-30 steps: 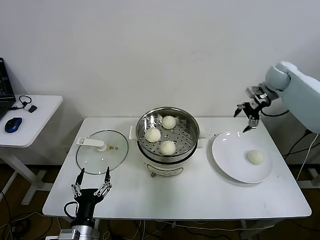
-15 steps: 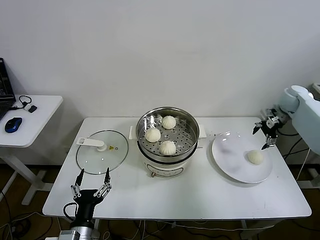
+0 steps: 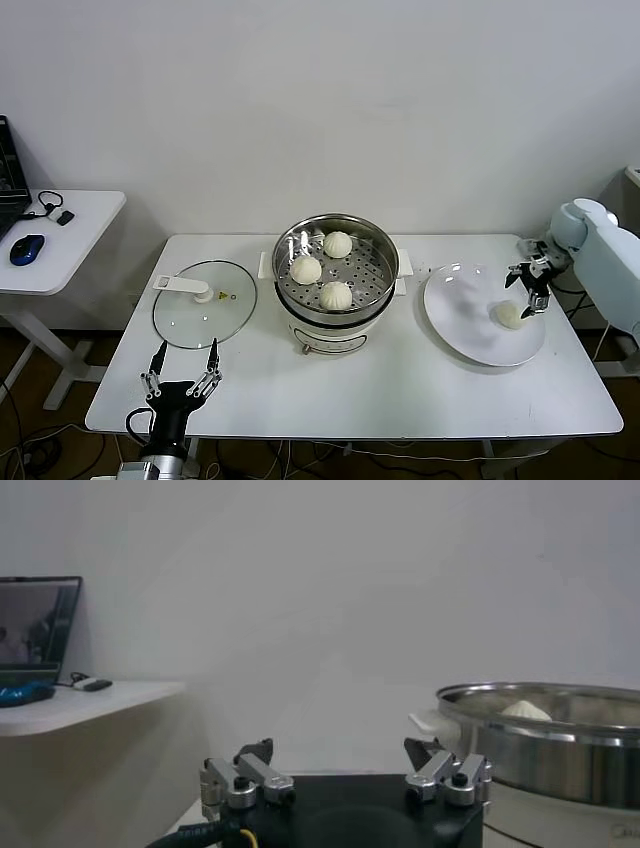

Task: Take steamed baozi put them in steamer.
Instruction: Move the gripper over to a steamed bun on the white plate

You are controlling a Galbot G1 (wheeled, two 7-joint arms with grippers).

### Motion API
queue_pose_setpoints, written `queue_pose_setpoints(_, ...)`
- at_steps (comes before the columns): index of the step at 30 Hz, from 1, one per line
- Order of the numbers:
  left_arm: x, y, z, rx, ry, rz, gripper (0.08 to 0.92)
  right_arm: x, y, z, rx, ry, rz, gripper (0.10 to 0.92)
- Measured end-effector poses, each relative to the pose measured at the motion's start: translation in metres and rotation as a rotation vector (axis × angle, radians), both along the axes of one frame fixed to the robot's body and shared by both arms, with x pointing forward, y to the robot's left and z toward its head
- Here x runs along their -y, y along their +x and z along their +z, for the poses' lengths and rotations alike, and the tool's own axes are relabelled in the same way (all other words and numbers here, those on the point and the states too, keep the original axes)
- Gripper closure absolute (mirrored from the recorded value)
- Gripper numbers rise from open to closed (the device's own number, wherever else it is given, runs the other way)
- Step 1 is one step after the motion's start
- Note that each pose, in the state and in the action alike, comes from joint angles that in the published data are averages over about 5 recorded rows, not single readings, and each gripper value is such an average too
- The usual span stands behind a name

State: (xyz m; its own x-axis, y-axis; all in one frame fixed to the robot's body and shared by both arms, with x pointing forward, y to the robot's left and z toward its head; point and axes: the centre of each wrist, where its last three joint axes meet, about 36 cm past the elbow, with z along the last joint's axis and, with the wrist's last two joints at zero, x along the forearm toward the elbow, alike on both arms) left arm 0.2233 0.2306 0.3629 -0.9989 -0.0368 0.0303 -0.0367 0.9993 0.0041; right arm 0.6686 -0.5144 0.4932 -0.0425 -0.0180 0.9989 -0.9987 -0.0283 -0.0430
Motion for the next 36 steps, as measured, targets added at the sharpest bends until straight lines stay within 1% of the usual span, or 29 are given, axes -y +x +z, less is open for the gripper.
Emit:
queue_pose_setpoints(10,0.0,0.0,-0.004,-0.011,-0.001,-0.002,0.177,0.006,-0.006,-0.022,-0.021,-0.007,-0.01,0.2)
queue_pose_setpoints(21,0.002,-0.002,-0.007,-0.02,-0.002,-0.008,0.177,0.007,-0.003,-0.026,-0.005,-0.013,-0.003,0.2)
queue_pose_setpoints(36,0.002,-0.004,-0.008,-0.023,-0.003,-0.006,0.177,0.006,-0.006,-0.038,-0.013,-0.022,0.003,0.2)
